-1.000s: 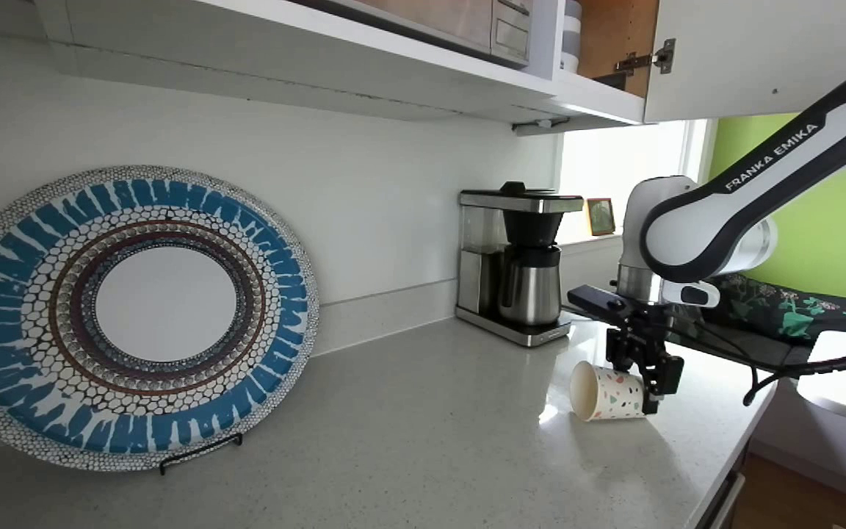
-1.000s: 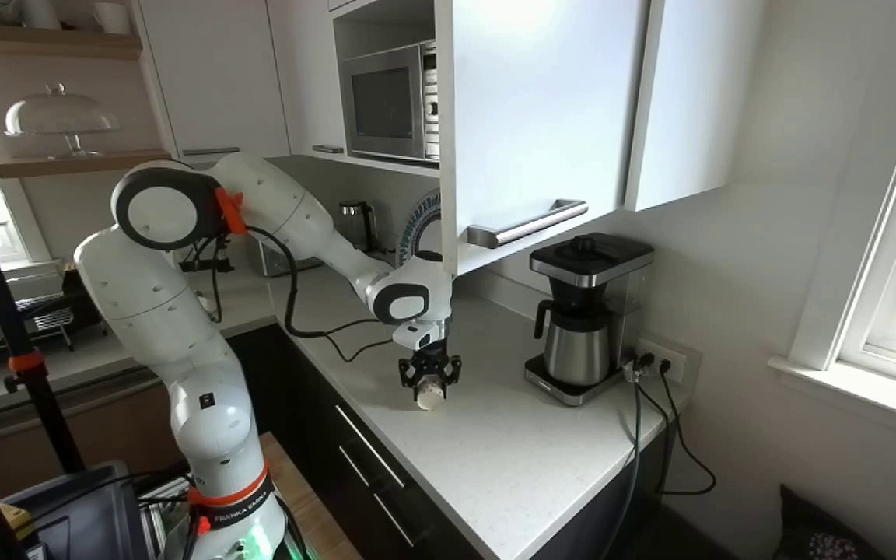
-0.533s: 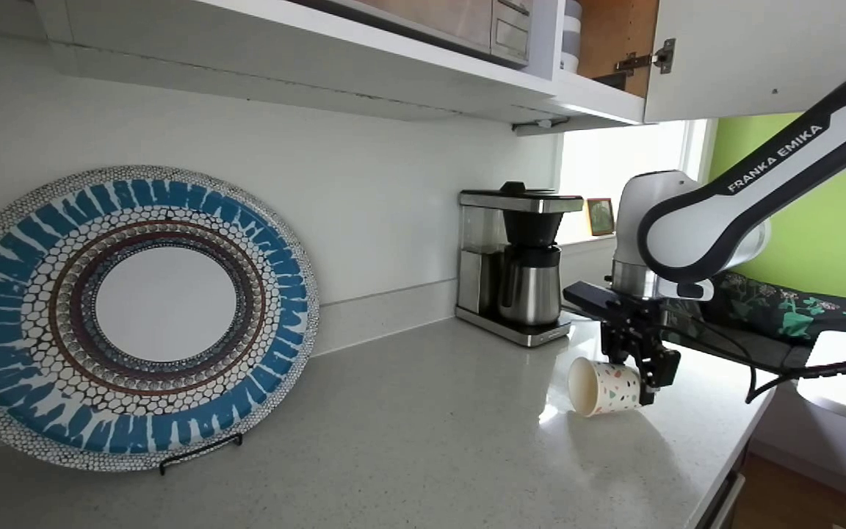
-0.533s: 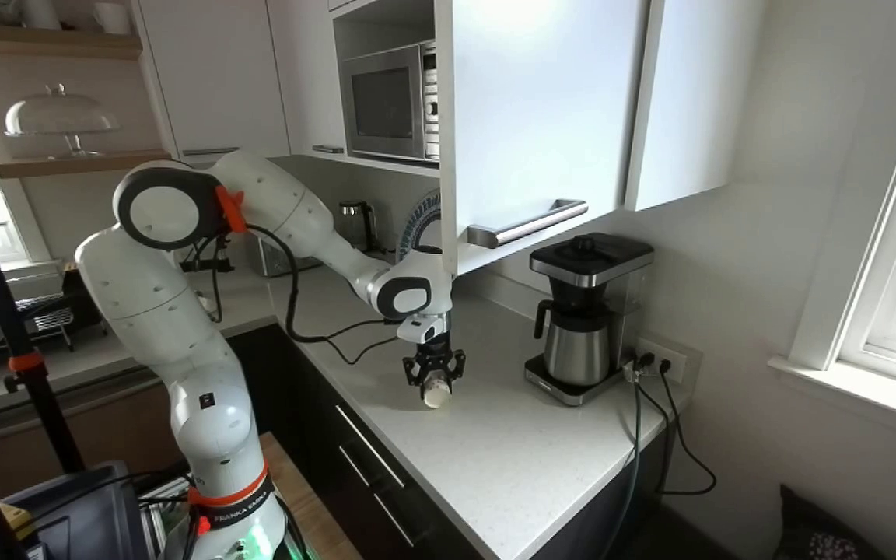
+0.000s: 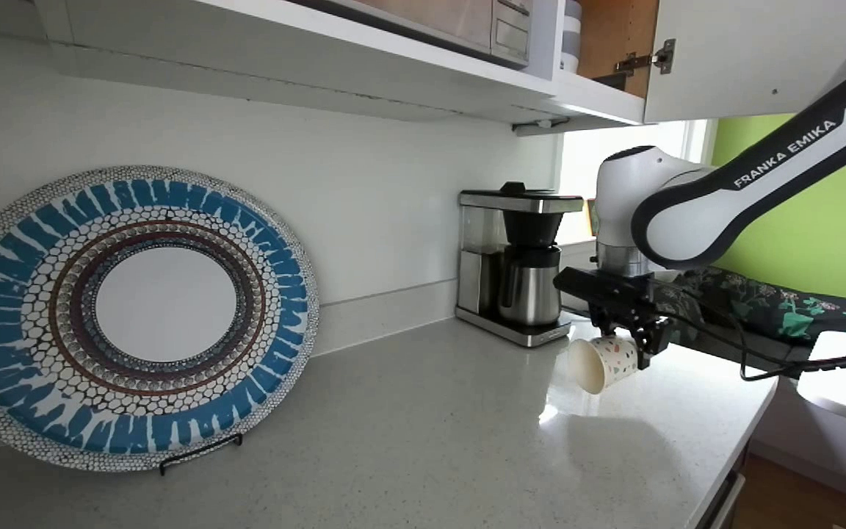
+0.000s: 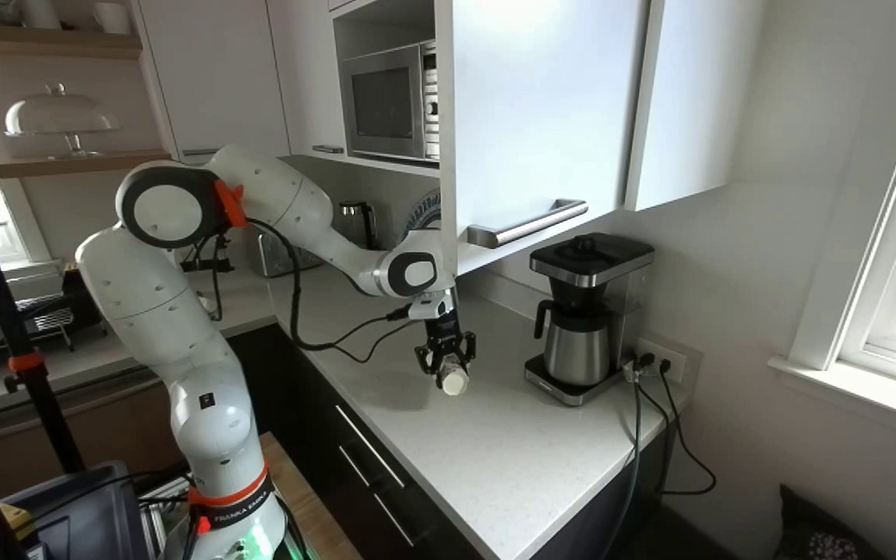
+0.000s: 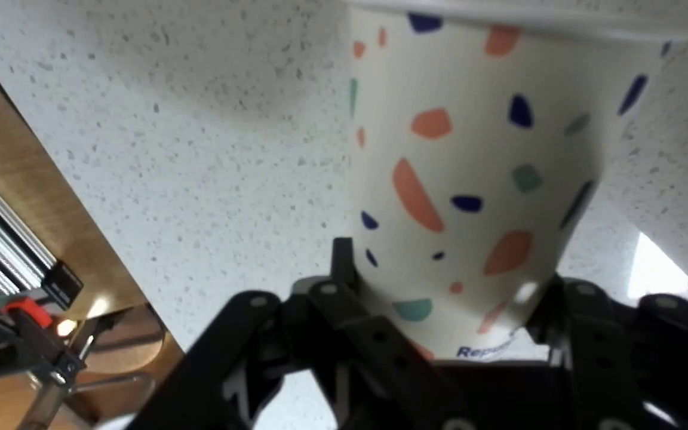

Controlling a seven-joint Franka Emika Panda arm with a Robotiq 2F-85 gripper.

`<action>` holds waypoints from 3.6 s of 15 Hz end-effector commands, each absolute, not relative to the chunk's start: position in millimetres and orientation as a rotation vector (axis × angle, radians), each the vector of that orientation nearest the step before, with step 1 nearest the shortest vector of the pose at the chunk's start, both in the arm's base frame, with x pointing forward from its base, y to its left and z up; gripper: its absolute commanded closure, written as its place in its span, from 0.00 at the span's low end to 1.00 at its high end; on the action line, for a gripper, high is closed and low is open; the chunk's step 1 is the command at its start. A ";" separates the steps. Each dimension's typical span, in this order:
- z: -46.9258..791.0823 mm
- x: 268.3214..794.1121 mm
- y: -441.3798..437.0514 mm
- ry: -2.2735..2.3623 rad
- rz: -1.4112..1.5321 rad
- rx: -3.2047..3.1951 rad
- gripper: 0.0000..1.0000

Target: Turn the cup upside down

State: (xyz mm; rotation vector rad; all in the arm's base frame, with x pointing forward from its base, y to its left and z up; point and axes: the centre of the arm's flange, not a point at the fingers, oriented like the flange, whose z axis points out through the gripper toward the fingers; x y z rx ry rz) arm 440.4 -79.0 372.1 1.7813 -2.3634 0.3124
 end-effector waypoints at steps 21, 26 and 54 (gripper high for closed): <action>325.9 488.2 8.2 -1.242 0.879 1.749 0.62; 306.9 483.5 29.3 -1.238 0.902 1.719 0.62; 384.2 498.1 -36.8 -1.679 0.681 1.777 0.00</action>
